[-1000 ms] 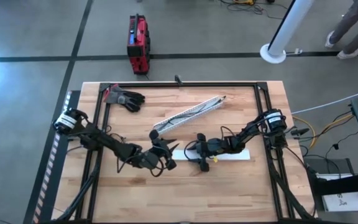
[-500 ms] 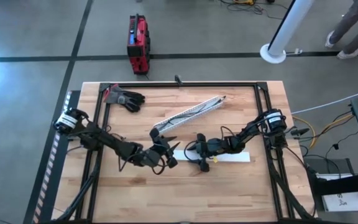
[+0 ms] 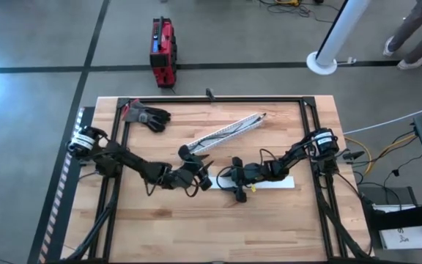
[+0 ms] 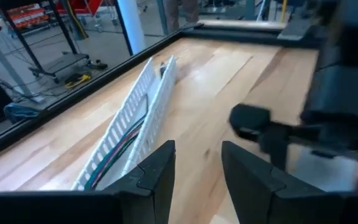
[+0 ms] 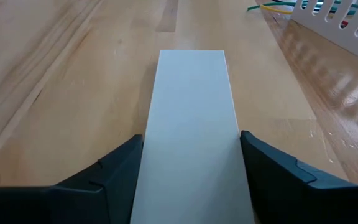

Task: Ziptie cables
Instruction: Move the white cable duct to the center

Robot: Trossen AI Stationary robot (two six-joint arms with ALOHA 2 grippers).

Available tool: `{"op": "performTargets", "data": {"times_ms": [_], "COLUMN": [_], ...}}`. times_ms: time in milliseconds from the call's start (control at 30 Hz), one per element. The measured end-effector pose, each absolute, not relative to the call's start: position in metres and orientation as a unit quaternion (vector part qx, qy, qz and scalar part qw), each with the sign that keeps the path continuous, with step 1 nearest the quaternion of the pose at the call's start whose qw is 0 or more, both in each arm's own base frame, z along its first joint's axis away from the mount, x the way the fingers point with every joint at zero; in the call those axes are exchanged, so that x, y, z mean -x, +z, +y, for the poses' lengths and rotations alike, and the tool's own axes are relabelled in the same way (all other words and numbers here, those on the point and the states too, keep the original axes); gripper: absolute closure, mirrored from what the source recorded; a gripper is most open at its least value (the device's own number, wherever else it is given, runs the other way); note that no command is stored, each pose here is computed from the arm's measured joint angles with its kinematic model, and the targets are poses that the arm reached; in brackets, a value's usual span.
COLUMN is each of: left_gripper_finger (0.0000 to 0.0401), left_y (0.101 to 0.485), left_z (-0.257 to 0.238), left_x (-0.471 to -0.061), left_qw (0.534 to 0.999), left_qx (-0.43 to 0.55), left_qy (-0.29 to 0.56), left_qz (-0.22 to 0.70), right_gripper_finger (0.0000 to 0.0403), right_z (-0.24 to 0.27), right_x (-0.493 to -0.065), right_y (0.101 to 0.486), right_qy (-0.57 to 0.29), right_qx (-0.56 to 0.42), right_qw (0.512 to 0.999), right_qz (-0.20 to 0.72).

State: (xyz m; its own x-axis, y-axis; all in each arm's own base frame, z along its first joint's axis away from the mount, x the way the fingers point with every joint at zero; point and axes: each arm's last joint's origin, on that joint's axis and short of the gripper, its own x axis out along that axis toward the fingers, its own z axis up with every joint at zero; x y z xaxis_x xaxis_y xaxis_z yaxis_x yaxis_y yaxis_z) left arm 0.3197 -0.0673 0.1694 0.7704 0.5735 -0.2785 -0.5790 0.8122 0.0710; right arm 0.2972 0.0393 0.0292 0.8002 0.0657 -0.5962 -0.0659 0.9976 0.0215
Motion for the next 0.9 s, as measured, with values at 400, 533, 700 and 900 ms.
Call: {"op": "performTargets", "data": {"times_ms": [400, 533, 700, 900], "left_gripper_finger": [0.0225, 0.0208, 0.0202, 0.0214], "left_y": [0.15, 0.156, 0.151, 0.139], "left_z": [0.005, 0.037, 0.065, 0.069], "left_x": [-0.353, -0.357, -0.353, -0.349], "left_qw": [0.95, 0.947, 0.949, 0.947], "left_qx": [-0.002, -0.008, 0.021, -0.01], "left_qy": [0.234, 0.239, 0.203, 0.178], "left_qz": [0.209, 0.214, 0.239, 0.265], "right_gripper_finger": [0.018, 0.0178, 0.0181, 0.0181], "right_z": [0.04, 0.04, 0.04, 0.04], "right_x": [-0.297, -0.297, -0.297, -0.297], "right_y": [0.029, 0.029, 0.029, 0.029], "right_qy": [0.034, 0.033, 0.033, 0.033], "right_qx": [0.003, 0.004, 0.004, 0.004], "right_qw": [0.949, 0.949, 0.949, 0.949], "right_qz": [0.313, 0.313, 0.313, 0.313]}}
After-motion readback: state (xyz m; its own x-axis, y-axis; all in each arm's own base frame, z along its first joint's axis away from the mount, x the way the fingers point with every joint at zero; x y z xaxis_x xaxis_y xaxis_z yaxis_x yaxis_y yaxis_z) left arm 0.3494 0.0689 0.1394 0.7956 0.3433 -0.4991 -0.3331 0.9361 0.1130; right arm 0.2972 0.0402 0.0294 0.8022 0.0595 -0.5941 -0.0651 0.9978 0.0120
